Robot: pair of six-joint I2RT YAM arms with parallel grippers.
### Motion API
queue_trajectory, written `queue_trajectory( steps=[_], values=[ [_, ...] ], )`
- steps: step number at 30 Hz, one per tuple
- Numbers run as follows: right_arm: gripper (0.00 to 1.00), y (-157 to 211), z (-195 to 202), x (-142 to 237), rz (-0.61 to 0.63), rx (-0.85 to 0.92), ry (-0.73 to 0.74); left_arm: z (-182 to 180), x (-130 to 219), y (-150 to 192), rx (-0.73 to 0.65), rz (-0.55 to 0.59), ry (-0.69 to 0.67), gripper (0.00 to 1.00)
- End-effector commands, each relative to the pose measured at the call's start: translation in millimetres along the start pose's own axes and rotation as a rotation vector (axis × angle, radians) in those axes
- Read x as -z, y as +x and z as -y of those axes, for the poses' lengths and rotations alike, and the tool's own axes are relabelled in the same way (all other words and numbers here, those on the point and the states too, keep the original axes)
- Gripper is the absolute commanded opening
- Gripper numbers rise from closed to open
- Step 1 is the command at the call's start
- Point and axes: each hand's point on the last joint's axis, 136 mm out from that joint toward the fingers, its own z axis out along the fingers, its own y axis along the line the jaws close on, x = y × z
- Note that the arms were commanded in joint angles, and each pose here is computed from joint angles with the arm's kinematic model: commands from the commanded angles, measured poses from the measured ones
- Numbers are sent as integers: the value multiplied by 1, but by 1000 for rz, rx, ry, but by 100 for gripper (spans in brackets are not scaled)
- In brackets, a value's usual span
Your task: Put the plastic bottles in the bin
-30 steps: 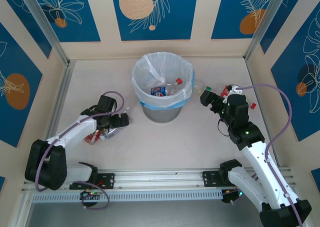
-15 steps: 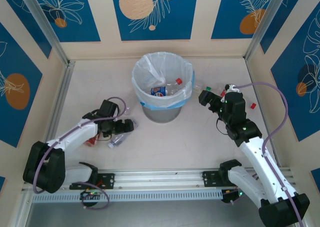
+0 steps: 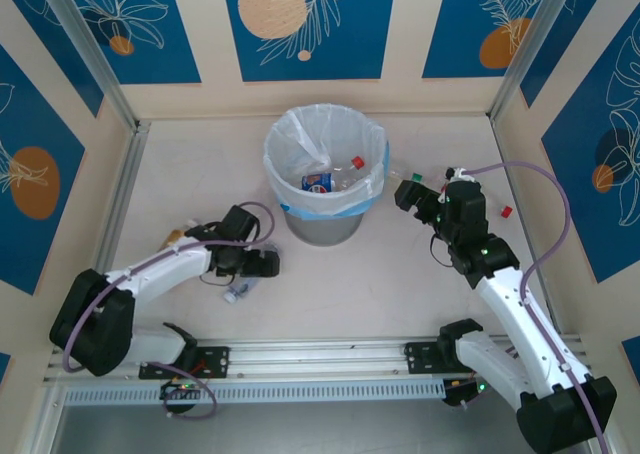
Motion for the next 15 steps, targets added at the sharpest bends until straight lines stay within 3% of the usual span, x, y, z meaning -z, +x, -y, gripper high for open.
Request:
queue_trajectory(
  steps=[1, 9, 15],
  values=[
    [100, -15, -11, 2, 34, -16, -35, -5, -4, 2, -174, -2, -115, 99],
    [100, -14, -8, 2, 27, -13, -20, -6, -14, -3, -275, 39, -252, 98],
    [100, -11, -6, 3, 18, -18, -16, -4, -28, -3, -244, 17, -251, 86]
  ],
)
